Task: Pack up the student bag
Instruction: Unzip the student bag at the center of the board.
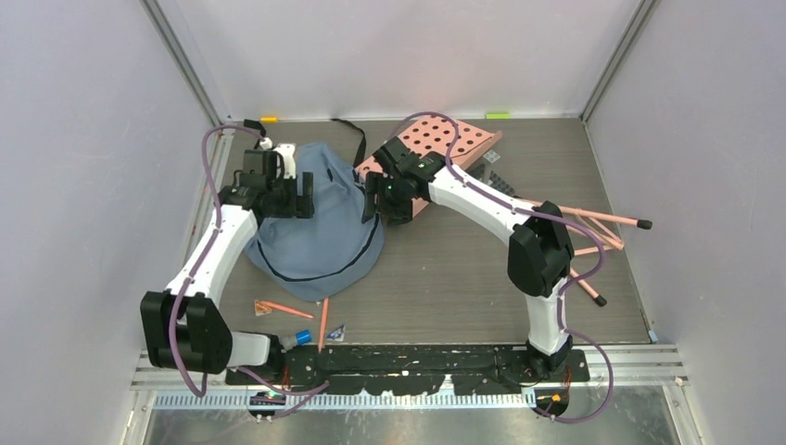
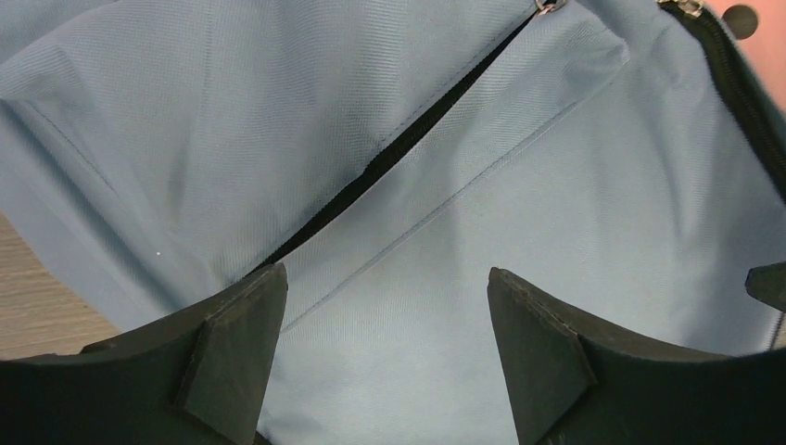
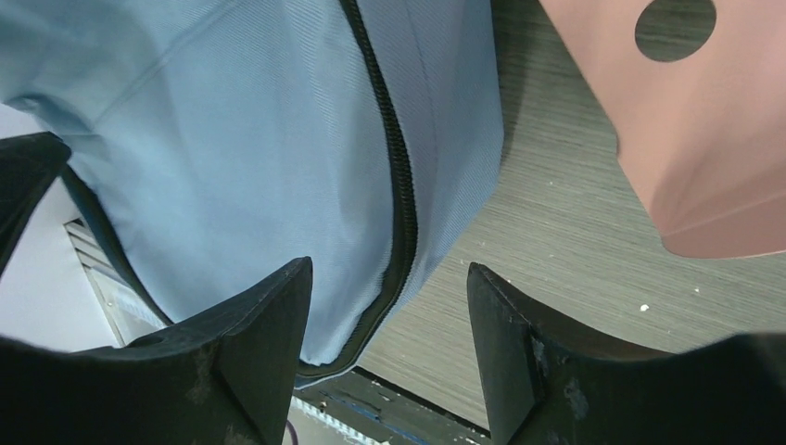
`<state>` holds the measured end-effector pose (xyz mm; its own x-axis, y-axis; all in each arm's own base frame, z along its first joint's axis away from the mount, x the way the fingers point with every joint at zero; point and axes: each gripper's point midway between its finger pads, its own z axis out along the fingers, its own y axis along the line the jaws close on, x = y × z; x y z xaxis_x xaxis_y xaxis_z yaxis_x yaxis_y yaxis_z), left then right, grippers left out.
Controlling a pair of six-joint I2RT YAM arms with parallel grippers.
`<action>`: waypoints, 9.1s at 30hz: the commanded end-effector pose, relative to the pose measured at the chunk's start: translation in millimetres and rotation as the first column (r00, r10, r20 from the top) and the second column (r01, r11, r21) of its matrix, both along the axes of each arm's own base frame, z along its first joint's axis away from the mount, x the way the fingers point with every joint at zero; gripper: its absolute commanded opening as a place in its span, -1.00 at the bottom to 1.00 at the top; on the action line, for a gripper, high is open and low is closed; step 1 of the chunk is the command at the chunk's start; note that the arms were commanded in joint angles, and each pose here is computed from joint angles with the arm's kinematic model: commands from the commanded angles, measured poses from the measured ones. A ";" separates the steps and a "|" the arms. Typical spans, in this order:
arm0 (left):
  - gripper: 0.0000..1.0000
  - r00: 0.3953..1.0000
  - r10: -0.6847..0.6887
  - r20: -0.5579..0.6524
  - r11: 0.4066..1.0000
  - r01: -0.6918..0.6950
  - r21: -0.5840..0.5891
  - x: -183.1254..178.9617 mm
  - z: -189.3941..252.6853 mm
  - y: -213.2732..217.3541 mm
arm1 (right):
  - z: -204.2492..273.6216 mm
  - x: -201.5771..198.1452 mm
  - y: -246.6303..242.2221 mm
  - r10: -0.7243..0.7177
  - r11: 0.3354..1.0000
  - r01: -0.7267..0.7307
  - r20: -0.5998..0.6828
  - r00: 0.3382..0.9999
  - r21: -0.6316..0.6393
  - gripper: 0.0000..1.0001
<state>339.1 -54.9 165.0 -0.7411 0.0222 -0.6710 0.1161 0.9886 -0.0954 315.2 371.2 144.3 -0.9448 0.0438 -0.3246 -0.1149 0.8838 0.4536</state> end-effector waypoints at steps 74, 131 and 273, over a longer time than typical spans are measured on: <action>0.34 1.000 0.009 0.025 0.980 -0.004 -0.197 16.0 50.0 -64.0 | 94.6 86.6 -63.5 0.203 0.958 -0.105 0.370 0.907 -0.267 -0.75; -1.00 0.849 0.516 -0.111 0.686 -0.488 -0.540 75.3 21.1 -48.3 | 152.2 98.8 -12.8 0.247 0.964 -0.258 0.573 0.782 -0.064 0.22; -1.00 0.807 0.549 -0.220 0.719 -0.589 -0.368 -14.5 -26.0 -5.8 | 52.0 147.3 63.1 0.383 0.913 -0.377 0.653 0.654 -0.158 -0.99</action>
<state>326.8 -62.2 128.1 -0.5989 -0.6794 -0.4240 -0.5136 0.7321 -0.4476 447.1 434.9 139.6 -0.5057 -0.3662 -0.7811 -0.7173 0.6815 0.1448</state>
